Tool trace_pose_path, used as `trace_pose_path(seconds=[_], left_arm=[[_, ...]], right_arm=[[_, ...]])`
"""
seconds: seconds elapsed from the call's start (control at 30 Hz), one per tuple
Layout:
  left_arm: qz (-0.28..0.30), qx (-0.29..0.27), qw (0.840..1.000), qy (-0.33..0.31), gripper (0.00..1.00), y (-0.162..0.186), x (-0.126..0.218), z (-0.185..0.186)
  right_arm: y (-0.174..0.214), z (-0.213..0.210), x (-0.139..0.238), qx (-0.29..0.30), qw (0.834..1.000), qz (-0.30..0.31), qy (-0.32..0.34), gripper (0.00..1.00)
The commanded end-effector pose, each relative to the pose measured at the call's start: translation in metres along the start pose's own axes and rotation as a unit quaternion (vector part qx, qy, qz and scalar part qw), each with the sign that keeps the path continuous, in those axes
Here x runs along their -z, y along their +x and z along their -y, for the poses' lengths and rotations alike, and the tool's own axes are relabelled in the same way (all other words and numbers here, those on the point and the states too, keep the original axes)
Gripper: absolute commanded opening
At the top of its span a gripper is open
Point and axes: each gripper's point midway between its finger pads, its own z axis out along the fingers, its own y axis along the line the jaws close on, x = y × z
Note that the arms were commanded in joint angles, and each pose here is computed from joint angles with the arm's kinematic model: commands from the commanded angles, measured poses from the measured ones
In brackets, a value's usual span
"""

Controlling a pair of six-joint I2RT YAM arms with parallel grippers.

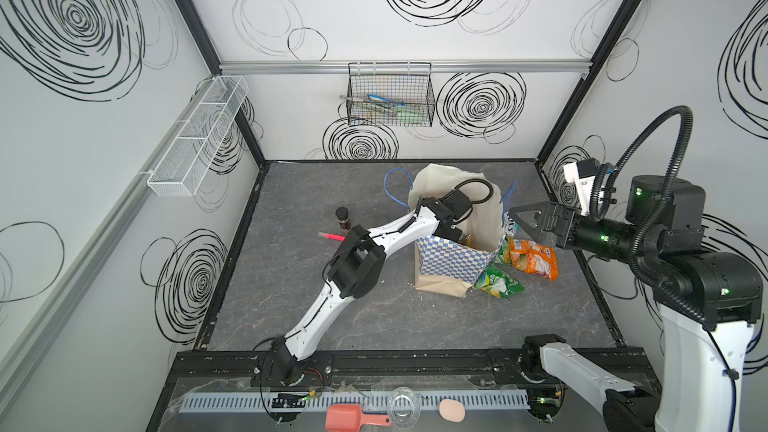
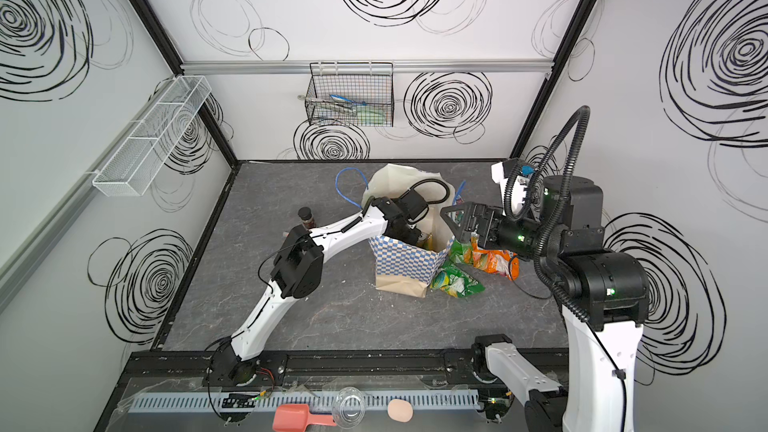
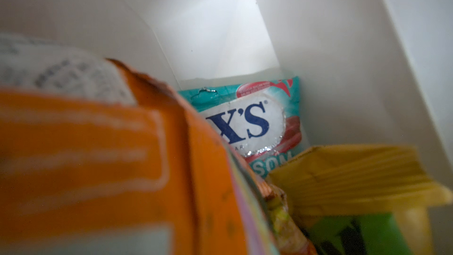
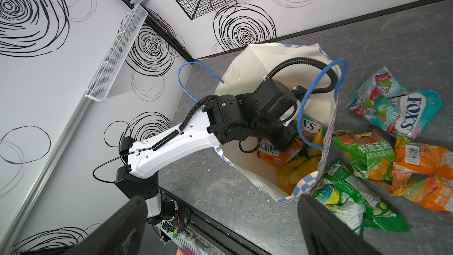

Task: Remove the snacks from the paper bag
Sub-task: 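Grasp an orange candy packet inside the bag with the left gripper, then lift the orange packet up out of the bag with the left gripper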

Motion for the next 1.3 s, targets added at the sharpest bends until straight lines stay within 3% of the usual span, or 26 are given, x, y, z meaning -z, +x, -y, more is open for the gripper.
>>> trace_pose_path(seconds=[0.0,0.6,0.93,1.27], left_arm=[[-0.042,0.013,0.999,-0.012,0.00,0.018,-0.017,-0.012],[0.096,0.033,0.995,0.010,0.00,-0.054,0.096,-0.015],[0.151,0.041,0.988,-0.003,0.00,-0.071,0.145,-0.021],[0.242,0.056,0.968,0.024,0.00,-0.101,0.215,-0.014]], right_arm=[[0.002,0.001,0.000,-0.002,1.000,0.002,0.002,1.00],[0.003,0.005,-0.005,-0.012,1.000,0.001,0.004,1.00],[0.003,0.006,-0.011,-0.016,1.000,-0.001,-0.003,1.00],[0.005,0.009,-0.012,-0.019,1.000,-0.006,0.002,1.00]])
